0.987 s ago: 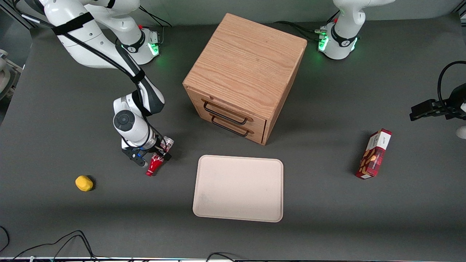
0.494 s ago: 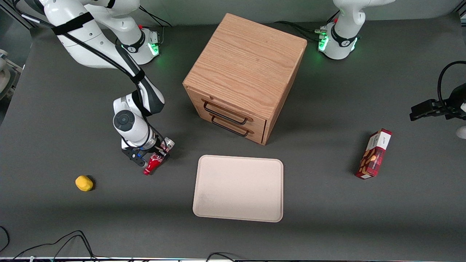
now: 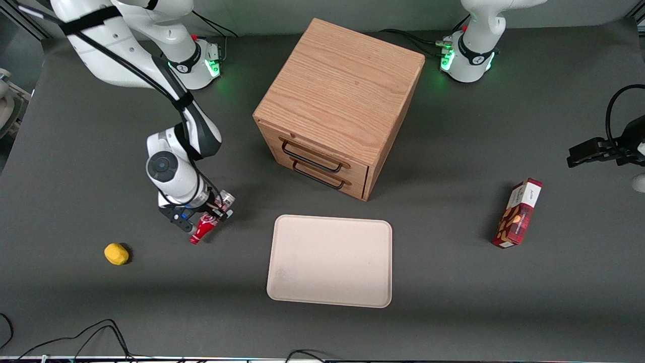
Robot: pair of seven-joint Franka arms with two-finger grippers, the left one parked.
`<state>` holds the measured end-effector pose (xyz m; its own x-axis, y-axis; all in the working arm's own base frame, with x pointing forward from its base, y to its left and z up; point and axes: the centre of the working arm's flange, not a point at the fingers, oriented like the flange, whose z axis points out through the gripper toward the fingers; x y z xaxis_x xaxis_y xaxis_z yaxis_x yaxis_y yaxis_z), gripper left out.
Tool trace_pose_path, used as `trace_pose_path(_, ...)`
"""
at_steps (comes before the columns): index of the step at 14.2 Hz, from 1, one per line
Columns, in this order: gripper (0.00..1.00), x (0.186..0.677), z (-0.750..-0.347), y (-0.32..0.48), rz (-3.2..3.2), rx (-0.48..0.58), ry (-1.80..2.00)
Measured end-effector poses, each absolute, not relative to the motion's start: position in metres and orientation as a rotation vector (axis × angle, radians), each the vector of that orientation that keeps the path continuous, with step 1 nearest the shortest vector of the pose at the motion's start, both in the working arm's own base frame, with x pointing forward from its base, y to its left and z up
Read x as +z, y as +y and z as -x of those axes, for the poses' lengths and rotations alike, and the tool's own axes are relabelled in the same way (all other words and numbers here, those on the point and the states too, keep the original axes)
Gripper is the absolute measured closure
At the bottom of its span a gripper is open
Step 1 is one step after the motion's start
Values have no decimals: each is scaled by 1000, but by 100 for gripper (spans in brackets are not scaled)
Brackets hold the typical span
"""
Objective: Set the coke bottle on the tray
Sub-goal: 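Lift the bottle and tilt it upright with the right gripper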
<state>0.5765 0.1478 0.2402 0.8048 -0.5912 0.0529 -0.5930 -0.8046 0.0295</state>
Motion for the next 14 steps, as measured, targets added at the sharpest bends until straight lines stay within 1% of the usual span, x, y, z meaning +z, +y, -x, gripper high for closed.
trace_pose_path(2,44,304,-581,134,-2903,12,-921)
trace_pose_path(5,44,423,-585,118,-2900,-110,-839)
trace_pose_path(7,44,497,-585,109,-2915,-151,-812)
trace_pose_path(8,44,527,-585,106,-2921,-160,-806)
trace_pose_path(10,44,562,-587,106,-2932,-168,-794)
trace_pose_path(12,44,573,-595,110,-2930,-208,-783)
trace_pose_path(14,44,573,-617,121,-2947,-236,-745)
